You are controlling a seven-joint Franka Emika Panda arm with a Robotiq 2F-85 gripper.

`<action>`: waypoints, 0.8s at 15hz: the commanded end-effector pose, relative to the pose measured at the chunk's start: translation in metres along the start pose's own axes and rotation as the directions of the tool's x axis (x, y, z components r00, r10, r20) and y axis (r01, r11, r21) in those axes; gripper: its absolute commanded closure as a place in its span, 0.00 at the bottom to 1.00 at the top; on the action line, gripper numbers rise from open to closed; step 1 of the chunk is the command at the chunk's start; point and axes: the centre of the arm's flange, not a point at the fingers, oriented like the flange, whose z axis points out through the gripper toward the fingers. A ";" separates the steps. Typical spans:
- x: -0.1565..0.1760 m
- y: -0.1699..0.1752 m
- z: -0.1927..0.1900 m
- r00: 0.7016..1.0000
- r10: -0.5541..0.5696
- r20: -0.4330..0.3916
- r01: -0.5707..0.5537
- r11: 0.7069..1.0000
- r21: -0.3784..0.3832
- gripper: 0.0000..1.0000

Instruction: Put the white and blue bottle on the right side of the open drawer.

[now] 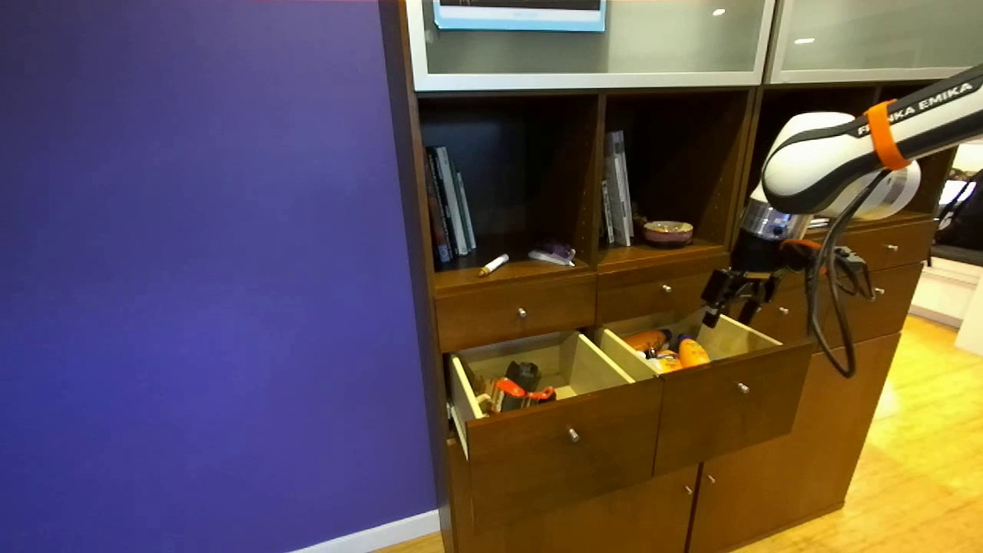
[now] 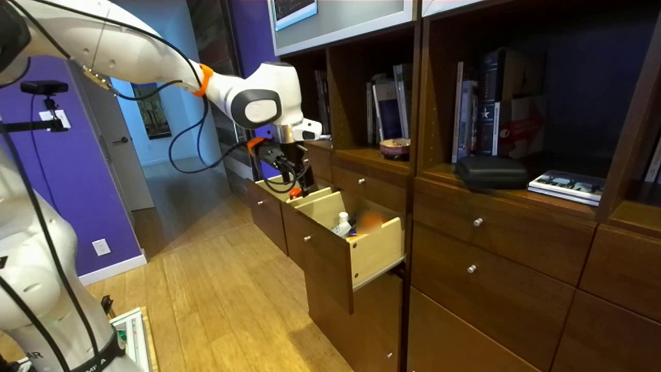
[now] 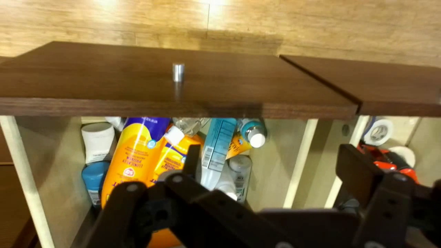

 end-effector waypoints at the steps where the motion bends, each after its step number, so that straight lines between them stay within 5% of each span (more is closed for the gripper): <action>1: -0.043 -0.001 -0.039 0.994 -0.066 0.081 0.063 0.997 0.045 0.00; 7: -0.073 0.008 -0.074 0.945 -0.126 0.301 0.113 0.992 0.060 0.00; 12: -0.073 0.011 -0.069 0.945 -0.117 0.304 0.103 0.993 0.062 0.00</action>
